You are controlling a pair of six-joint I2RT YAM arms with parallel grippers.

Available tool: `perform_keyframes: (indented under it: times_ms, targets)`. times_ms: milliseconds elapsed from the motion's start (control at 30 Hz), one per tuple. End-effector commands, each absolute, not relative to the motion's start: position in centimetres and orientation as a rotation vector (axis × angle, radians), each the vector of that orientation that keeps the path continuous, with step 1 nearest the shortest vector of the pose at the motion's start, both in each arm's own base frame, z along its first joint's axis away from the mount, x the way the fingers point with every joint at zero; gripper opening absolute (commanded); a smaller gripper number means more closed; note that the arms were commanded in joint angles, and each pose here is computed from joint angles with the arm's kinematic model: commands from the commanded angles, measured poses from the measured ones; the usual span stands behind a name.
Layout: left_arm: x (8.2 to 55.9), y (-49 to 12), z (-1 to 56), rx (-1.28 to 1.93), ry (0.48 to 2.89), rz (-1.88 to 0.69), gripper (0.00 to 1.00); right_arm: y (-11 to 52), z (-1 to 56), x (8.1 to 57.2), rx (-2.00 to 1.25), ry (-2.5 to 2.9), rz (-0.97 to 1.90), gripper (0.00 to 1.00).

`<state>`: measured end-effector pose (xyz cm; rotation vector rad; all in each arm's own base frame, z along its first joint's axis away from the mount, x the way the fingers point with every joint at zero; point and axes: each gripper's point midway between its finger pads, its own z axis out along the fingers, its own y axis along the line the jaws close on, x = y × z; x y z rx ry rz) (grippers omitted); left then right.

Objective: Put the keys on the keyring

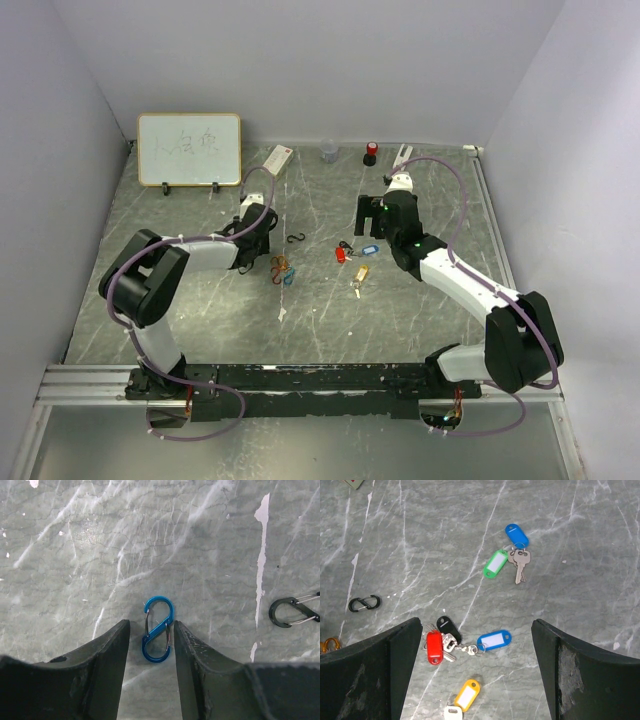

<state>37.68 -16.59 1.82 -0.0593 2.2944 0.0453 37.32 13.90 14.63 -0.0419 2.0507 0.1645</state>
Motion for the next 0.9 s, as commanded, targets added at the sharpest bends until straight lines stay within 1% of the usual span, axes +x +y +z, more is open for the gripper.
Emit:
perform_keyframes:
  times_ms: [0,100,167,267,300,433,667,867]
  targets:
    - [37.9,-16.7,1.8,-0.047,2.298,0.075,0.50,13.5,15.1,37.0,-0.035,2.037,0.151,0.93]
    - [37.8,-16.7,1.6,-0.044,2.304,0.078,0.49,13.4,15.0,37.0,-0.035,2.038,0.148,0.93]
    - [37.8,-16.7,1.6,-0.039,2.305,0.078,0.39,13.4,15.1,37.1,-0.033,2.039,0.147,0.93]
    - [37.8,-16.7,1.5,-0.038,2.309,0.080,0.21,13.4,15.0,37.0,-0.035,2.040,0.145,0.93]
    - [37.8,-16.7,1.5,-0.038,2.308,0.079,0.17,13.4,15.0,37.0,-0.033,2.039,0.147,0.93]
    - [37.8,-16.7,1.7,-0.038,2.307,0.077,0.07,13.4,15.0,37.0,-0.033,2.040,0.146,0.93]
    - [37.8,-16.7,2.3,-0.041,2.298,0.076,0.07,13.5,14.4,37.0,-0.041,2.054,0.146,0.92]
    - [38.0,-17.2,5.3,-0.035,2.250,0.025,0.07,14.1,13.3,37.2,-0.069,2.096,0.156,0.91]
